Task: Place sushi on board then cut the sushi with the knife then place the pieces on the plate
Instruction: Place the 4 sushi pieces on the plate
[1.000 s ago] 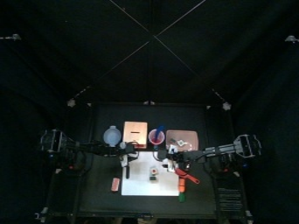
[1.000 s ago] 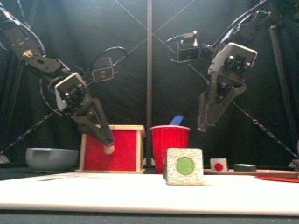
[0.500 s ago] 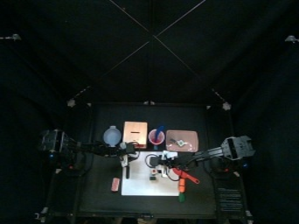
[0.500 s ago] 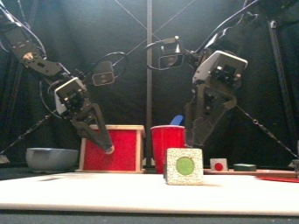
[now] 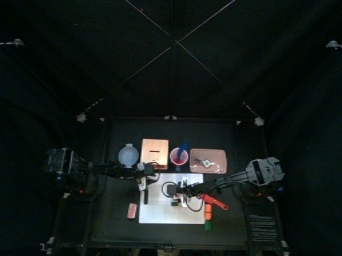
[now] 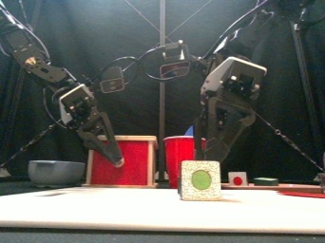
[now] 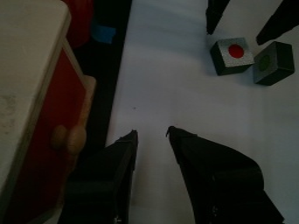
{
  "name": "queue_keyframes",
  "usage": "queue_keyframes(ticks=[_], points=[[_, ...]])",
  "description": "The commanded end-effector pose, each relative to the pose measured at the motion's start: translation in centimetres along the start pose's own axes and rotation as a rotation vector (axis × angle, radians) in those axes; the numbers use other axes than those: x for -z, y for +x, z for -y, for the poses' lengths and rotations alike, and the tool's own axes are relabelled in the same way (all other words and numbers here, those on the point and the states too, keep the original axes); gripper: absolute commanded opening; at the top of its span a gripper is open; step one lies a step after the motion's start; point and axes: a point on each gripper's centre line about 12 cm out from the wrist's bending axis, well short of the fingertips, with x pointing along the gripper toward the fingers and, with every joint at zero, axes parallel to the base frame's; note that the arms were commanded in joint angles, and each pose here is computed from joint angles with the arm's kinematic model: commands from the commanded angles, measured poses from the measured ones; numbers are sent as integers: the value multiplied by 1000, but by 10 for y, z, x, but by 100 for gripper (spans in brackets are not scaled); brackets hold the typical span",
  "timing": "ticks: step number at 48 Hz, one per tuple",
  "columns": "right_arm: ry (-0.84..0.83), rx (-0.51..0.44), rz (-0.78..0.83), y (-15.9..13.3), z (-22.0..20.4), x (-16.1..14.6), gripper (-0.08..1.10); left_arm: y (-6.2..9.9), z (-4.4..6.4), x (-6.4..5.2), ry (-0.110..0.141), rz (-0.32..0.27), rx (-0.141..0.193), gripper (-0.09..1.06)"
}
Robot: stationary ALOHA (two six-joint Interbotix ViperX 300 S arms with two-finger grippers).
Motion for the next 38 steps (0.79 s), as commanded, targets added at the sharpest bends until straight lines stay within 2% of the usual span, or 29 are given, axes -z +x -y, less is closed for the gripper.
queue_keyframes(ticks=[1,16,24,38], points=[[3,-6,49,-11,-1,-15,94,-1,0,-5,1,15,-1,75],[3,4,24,7,0,-18,94,-1,-1,-4,3,13,-2,75],[0,9,14,11,0,-21,90,-1,-1,-4,5,12,0,75],[11,23,-17,0,3,-16,69,-1,-1,-4,4,14,-1,75]])
